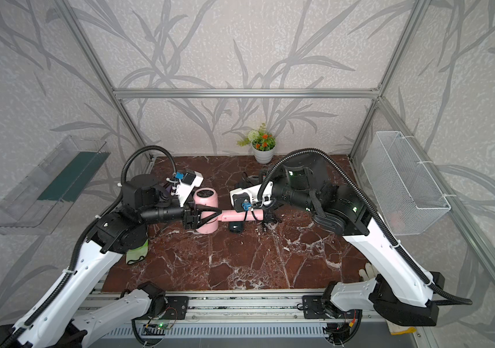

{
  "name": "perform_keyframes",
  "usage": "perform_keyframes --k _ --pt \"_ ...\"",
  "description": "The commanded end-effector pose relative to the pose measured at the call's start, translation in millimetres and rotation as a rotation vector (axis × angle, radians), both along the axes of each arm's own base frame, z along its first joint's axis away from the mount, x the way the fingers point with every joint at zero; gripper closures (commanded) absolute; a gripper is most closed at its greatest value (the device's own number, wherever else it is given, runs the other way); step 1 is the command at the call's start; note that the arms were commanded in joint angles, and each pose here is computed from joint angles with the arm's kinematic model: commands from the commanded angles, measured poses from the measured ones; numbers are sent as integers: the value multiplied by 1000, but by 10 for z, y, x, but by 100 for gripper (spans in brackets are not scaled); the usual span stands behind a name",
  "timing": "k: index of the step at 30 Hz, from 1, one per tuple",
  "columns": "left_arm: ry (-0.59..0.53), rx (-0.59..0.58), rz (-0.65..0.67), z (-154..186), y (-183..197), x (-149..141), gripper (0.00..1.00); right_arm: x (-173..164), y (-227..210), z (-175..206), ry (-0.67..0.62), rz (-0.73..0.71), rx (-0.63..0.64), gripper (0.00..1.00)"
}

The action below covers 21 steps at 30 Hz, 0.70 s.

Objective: Wrap the cord around the hair dryer
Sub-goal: Wrap the power cord around the hair dryer.

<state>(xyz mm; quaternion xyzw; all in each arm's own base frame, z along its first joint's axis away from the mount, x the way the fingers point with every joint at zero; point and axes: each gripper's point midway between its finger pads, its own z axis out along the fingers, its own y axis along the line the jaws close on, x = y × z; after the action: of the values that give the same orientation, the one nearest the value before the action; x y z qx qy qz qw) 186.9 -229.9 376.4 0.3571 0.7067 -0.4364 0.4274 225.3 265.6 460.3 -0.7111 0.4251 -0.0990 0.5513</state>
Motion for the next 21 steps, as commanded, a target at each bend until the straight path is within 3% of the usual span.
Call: perform_keyframes --k 1,12,21 --pt "-133 -180 -255 529 -35 -549 100 24 -30 -121 -7 67 -28 100" --pt "-324 -449 -348 1165 -59 -714 100 151 -155 -590 264 97 246 100" --pt "-367 -699 -126 1342 -10 -202 100 192 -5 -993 470 87 410 100"
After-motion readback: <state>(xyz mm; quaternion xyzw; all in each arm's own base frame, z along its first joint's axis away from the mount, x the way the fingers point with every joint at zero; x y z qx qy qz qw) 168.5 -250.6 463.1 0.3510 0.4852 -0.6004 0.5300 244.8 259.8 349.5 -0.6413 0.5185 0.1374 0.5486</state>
